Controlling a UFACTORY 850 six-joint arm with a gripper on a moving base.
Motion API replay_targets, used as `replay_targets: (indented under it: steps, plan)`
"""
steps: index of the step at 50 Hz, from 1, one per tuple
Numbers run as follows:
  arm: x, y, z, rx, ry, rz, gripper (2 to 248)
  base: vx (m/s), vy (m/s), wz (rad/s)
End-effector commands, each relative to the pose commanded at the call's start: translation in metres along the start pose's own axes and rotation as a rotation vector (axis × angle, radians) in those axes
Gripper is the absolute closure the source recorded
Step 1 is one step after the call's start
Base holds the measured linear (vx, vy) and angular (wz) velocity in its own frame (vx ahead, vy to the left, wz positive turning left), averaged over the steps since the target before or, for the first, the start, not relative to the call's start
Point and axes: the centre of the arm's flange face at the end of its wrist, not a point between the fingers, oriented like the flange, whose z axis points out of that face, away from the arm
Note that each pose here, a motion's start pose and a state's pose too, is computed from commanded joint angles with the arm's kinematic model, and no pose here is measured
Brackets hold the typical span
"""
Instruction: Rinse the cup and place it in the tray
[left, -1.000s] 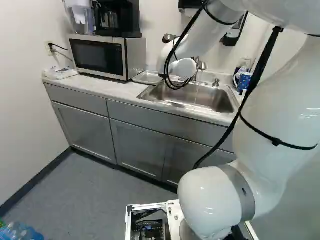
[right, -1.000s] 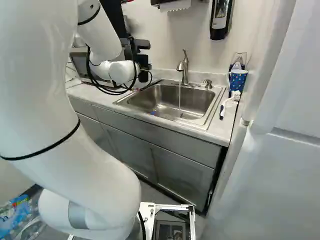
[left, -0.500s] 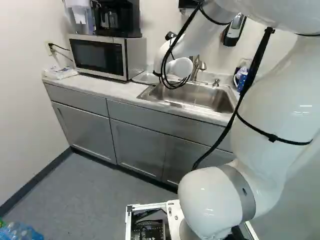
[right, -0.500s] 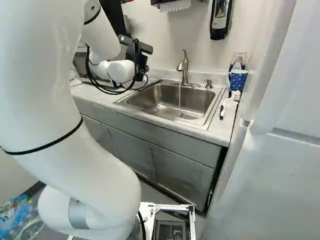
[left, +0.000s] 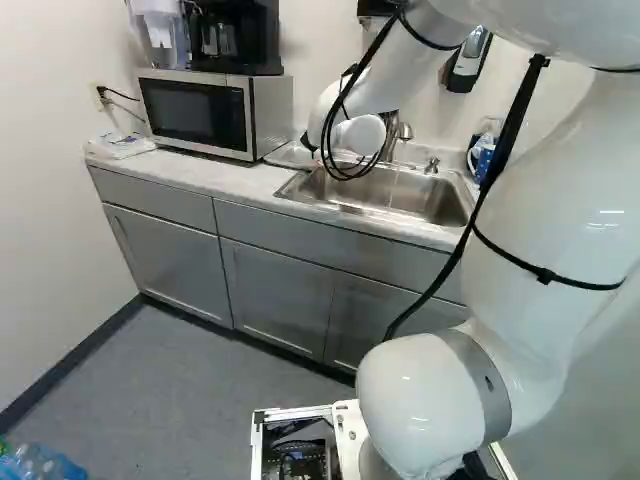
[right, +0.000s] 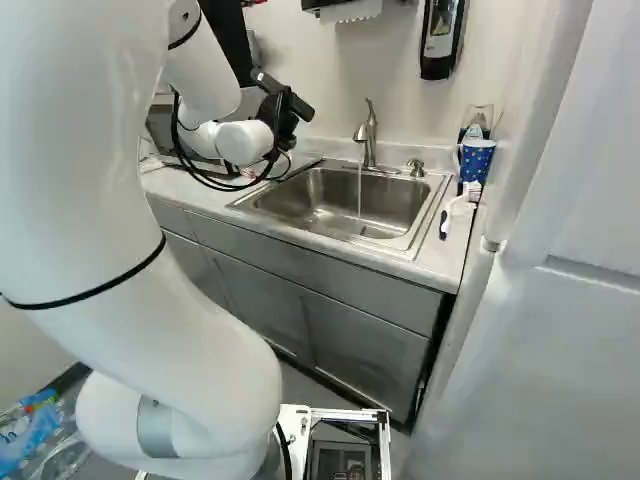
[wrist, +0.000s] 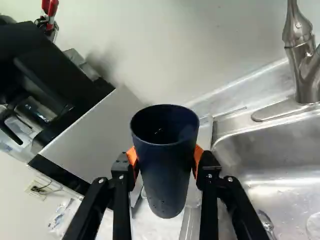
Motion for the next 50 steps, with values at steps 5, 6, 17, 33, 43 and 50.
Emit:
replay_targets:
  steps: [5,6,17,33,43,50]
  plan:
    - [0.0,0.0,0.0,0.0,0.0,0.053,126,0.0,0.0,0.0]
    - [0.0,0.0,0.0,0.0,0.0,0.063,126,0.0,0.0,0.0]
    - [0.0,0.0,0.0,0.0,0.0,0.179,126,0.0,0.0,0.0]
    - [0.0,0.0,0.0,0.0,0.0,0.347,126,0.0,0.0,0.0]
    - [0.0,0.0,0.0,0.0,0.0,0.452,126,0.0,0.0,0.0]
    - [0.0,0.0,0.0,0.0,0.0,0.525,126,0.0,0.0,0.0]
